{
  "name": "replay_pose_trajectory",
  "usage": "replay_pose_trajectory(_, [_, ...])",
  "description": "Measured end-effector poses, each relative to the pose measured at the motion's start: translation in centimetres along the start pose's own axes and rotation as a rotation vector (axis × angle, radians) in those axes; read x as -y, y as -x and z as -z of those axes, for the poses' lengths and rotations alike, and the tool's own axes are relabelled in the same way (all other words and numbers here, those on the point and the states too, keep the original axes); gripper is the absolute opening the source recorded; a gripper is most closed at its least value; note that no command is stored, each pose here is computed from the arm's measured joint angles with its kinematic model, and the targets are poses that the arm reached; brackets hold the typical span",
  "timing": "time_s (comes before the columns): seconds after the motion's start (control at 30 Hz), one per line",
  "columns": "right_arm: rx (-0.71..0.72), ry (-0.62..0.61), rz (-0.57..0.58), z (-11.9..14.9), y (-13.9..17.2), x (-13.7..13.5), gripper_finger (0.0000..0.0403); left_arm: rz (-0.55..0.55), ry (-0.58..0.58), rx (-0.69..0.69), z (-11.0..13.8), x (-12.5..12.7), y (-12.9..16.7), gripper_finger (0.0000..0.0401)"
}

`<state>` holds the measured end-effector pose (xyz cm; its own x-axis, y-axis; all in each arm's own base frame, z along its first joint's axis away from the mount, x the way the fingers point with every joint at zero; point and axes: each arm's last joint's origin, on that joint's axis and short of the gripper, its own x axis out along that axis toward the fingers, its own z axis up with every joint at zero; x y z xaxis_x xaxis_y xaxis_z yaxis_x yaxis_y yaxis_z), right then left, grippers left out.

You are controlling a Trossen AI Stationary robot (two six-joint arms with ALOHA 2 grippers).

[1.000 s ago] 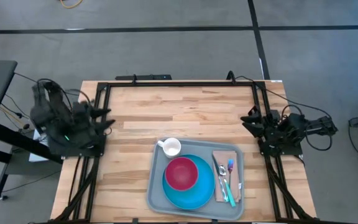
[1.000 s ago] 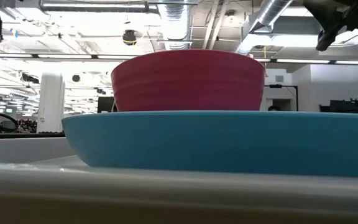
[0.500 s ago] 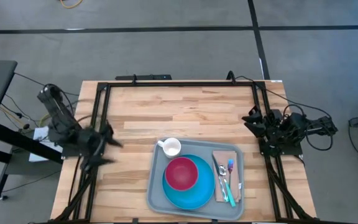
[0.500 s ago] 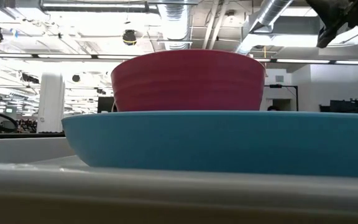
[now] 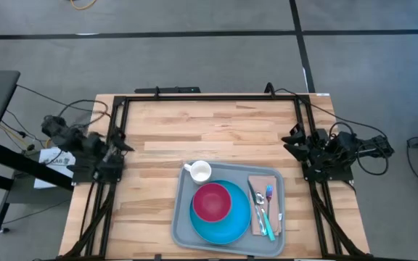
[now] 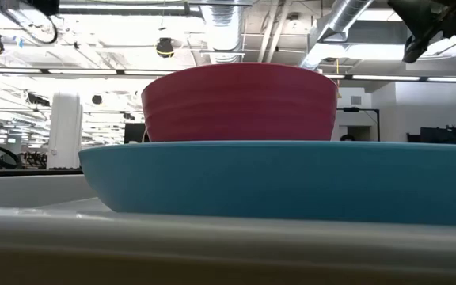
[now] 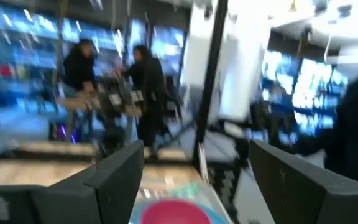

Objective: Set up tray
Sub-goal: Return to home position

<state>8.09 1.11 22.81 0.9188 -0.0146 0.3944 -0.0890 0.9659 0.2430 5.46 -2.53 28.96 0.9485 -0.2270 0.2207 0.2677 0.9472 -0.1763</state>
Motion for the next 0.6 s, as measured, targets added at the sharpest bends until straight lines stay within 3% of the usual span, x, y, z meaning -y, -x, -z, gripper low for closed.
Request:
replay_pose_trajectory(0.1, [-0.035,-0.003,0.004,0.4,0.0,0.1,0.0123,-0.039,-0.031,0.072,0.4,-0.6,1.1,0.0279])
replay_pose_trajectory(0.2, [-0.043,0.016,-0.059,0.4,0.0,-0.1,0.0123,-0.06,-0.094,0.033,2.4,-0.6,0.4,0.0279])
replay_pose_trajectory(0.3, [-0.048,0.048,-0.118,0.3,0.0,-0.3,0.0123,-0.054,-0.05,0.064,3.7,-0.7,0.0,0.0279])
replay_pose_trajectory(0.4, [-0.065,0.049,-0.119,0.5,0.0,-0.3,0.0123,-0.038,-0.02,0.059,6.5,-0.8,-0.6,0.0279])
replay_pose_trajectory(0.6, [-0.055,0.082,-0.118,0.4,0.0,-0.3,0.0123,-0.024,0.04,0.076,9.8,-1.2,-0.9,0.0279])
